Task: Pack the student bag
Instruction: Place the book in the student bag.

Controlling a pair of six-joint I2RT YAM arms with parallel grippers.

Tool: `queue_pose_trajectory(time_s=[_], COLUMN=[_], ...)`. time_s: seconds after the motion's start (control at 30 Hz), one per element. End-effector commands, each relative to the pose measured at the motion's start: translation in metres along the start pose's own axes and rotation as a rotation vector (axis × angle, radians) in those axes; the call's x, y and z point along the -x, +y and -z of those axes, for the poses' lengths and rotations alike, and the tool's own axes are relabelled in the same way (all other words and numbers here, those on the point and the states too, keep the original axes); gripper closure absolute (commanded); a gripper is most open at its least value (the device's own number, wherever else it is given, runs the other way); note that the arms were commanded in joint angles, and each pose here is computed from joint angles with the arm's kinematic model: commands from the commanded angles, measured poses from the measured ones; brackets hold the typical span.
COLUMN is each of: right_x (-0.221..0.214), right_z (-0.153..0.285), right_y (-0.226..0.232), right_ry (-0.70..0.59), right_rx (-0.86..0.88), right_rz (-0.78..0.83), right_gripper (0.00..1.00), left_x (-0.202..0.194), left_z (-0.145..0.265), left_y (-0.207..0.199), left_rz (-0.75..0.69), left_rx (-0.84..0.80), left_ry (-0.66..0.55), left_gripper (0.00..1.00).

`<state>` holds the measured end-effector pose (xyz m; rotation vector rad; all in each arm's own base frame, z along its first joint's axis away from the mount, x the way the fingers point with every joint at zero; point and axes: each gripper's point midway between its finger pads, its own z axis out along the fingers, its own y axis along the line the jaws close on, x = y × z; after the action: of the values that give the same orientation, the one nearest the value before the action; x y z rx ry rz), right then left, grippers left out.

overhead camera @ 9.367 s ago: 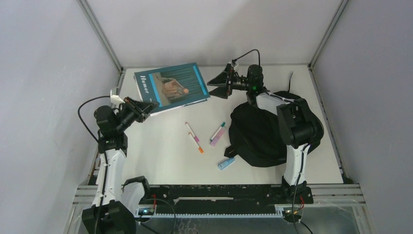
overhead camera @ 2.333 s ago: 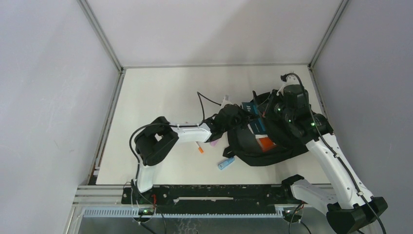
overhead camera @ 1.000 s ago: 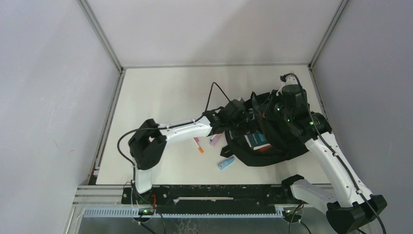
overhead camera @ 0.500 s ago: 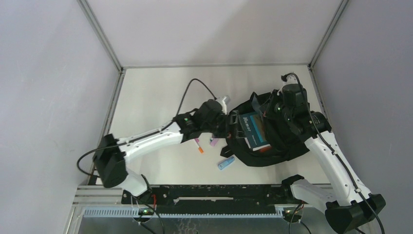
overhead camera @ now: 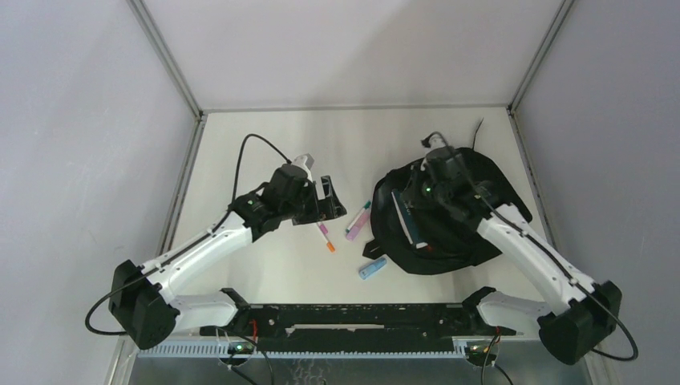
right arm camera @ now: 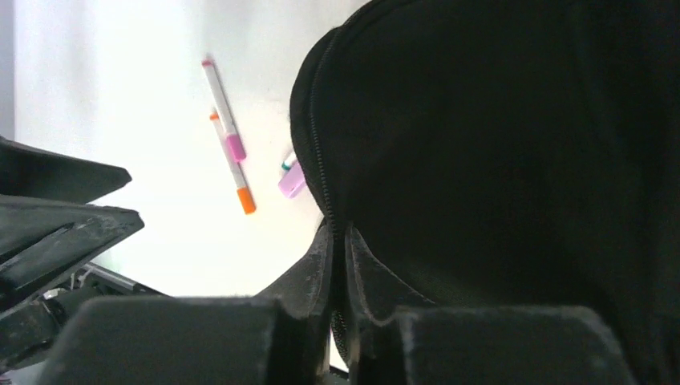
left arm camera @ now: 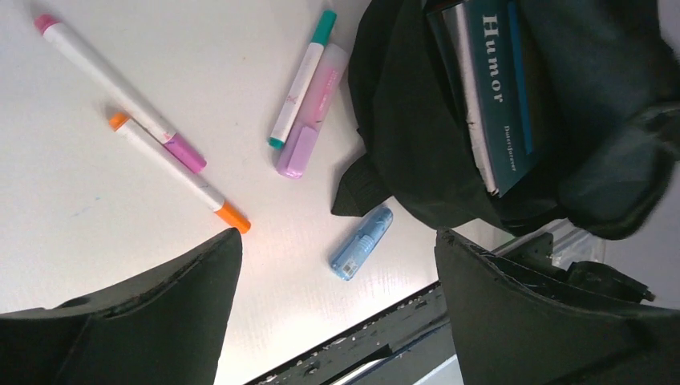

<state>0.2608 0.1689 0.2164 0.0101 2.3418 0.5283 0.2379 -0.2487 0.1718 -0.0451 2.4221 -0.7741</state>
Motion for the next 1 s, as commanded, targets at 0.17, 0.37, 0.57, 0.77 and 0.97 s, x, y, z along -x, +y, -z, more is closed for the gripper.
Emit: queue_pose_trajectory(time_s=[0.17,0.37,0.57,0.77,0.97], right_x=[-0.054,-0.017,0.016,0.004,0.001], right_z=[-0.044,-0.006,0.026,0.023,0.010], right_y=[0.020,0.007,-0.062,-0.128,-0.166], right_ry=[0.210,0.061,-0.126,-0.086,-0.057], right_rx=[0.081,0.088,-0.171,-0.517,-0.693], right_rz=[0.065,0.029,-0.069,-0.074,-0.145], right_gripper=[0.32,0.25,0.30,0.31,0.32], left_x=[0.005,0.025,0.027,0.020,0.002], left_z=[0.005,0.017,0.018,0.013,0.003], left_y=[0.008,0.010,-0.012,-0.026,-0.030], left_rz=[-0.039,-0.064,-0.088,-0.104,-0.097], left_rx=[0.035,0.060,-0.039,-0.091,-0.119], left_ry=[-0.026,-0.101,-0.086,-0.067,-0.010], left_gripper=[0.07,0.07,0.07,0.07,0.08])
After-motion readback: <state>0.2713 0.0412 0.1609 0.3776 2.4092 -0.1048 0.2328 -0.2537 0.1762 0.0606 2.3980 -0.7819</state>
